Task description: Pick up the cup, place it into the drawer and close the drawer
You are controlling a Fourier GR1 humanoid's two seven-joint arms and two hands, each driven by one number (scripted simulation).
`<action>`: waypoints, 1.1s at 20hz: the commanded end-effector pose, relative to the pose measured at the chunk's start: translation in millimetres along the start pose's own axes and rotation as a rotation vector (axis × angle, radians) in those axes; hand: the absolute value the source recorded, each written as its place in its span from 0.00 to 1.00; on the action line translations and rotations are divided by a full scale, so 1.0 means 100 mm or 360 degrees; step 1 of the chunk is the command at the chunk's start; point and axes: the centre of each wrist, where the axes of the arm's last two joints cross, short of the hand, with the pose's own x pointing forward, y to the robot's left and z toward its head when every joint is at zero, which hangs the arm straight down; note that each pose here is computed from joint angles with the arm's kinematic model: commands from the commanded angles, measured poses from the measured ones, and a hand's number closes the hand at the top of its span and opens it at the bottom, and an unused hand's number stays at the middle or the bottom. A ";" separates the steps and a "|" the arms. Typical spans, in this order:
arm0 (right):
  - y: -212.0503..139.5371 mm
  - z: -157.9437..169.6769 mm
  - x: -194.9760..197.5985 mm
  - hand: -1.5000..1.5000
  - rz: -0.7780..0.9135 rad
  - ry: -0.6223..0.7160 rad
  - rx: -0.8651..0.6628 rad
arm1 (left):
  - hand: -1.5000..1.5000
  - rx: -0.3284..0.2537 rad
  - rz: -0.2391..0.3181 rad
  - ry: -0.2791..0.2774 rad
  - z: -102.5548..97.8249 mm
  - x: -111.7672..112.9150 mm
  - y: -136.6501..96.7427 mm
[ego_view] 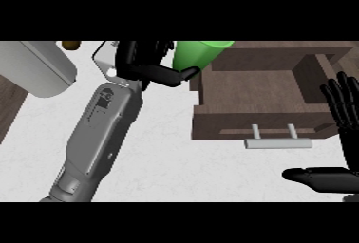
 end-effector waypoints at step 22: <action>0.03 -0.12 -0.03 0.00 -0.0031 -0.0008 0.0057 | 1.00 -0.0026 -0.0167 0.0404 -0.43 -0.20 -0.80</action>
